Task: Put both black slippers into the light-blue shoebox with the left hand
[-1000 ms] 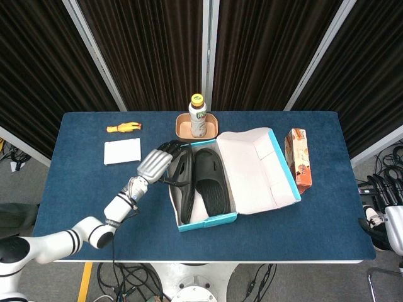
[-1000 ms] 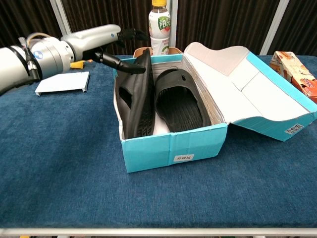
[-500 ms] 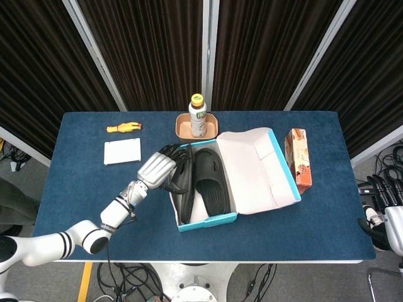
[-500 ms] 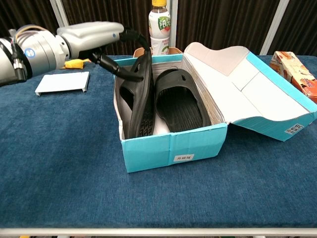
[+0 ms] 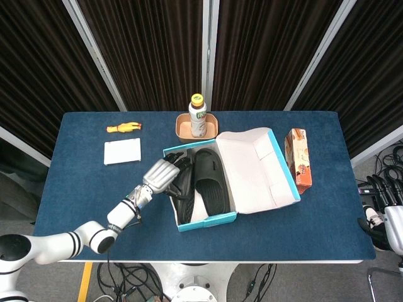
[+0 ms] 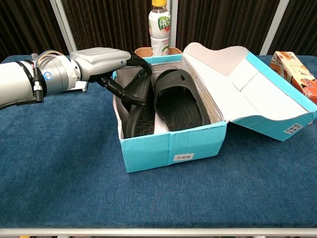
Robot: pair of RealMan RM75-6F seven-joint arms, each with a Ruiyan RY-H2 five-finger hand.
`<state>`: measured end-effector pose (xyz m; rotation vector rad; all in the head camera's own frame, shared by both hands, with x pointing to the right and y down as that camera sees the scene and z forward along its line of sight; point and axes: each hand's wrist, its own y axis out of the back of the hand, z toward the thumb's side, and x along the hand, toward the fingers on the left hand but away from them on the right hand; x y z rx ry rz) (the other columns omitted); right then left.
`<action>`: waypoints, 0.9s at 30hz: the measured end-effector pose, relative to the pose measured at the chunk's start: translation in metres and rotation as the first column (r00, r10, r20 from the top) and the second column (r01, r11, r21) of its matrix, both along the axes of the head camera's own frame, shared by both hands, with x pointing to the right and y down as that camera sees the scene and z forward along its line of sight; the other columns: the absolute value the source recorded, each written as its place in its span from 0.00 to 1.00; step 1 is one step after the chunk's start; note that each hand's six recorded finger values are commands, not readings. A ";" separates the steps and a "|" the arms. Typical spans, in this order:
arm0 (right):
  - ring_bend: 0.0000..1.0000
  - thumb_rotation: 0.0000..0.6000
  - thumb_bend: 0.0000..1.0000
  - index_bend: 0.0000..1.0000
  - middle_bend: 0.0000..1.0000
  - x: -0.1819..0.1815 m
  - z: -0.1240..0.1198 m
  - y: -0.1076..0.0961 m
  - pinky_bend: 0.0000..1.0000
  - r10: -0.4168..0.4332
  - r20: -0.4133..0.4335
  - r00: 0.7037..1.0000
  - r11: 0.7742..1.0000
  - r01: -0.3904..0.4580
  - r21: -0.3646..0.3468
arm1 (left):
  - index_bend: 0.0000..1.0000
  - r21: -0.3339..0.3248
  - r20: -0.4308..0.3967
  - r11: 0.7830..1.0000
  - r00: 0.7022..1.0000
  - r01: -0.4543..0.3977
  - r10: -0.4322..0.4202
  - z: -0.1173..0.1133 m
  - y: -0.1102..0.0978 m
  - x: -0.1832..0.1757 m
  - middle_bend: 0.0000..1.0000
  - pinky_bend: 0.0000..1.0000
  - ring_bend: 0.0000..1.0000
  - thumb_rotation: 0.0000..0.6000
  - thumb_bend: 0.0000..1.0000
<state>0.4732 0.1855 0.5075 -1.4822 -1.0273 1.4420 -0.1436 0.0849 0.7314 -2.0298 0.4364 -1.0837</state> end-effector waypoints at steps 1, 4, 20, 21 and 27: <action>0.00 1.00 0.12 0.00 0.08 0.000 0.000 0.000 0.06 0.000 0.000 1.000 1.000 0.000 0.001 | 0.21 -0.001 -0.001 1.000 1.000 0.002 -0.002 0.000 0.000 0.000 0.12 0.13 0.00 0.44 0.00; 0.00 1.00 0.12 0.00 0.08 0.001 -0.001 0.000 0.06 0.001 0.000 1.000 1.000 -0.001 0.003 | 0.21 -0.004 -0.021 1.000 1.000 0.021 -0.021 -0.003 -0.001 -0.001 0.12 0.13 0.00 0.44 0.00; 0.00 1.00 0.16 0.00 0.08 0.020 0.003 0.002 0.06 0.069 0.047 0.997 0.998 -0.069 -0.008 | 0.21 0.183 -0.097 0.895 0.913 0.407 -0.396 -0.078 -0.044 -0.165 0.14 0.13 0.00 1.00 0.00; 0.00 1.00 0.16 0.00 0.08 0.022 0.005 0.002 0.06 0.075 0.049 0.996 0.997 -0.075 -0.011 | 0.21 0.194 -0.066 0.881 0.901 0.432 -0.428 -0.080 -0.039 -0.186 0.14 0.13 0.00 1.00 0.00; 0.00 1.00 0.10 0.00 0.09 0.020 0.014 0.004 0.06 0.068 0.070 0.995 0.998 -0.067 -0.015 | 0.21 0.258 0.040 0.801 0.823 0.540 -0.567 -0.099 0.005 -0.273 0.14 0.13 0.00 1.00 0.00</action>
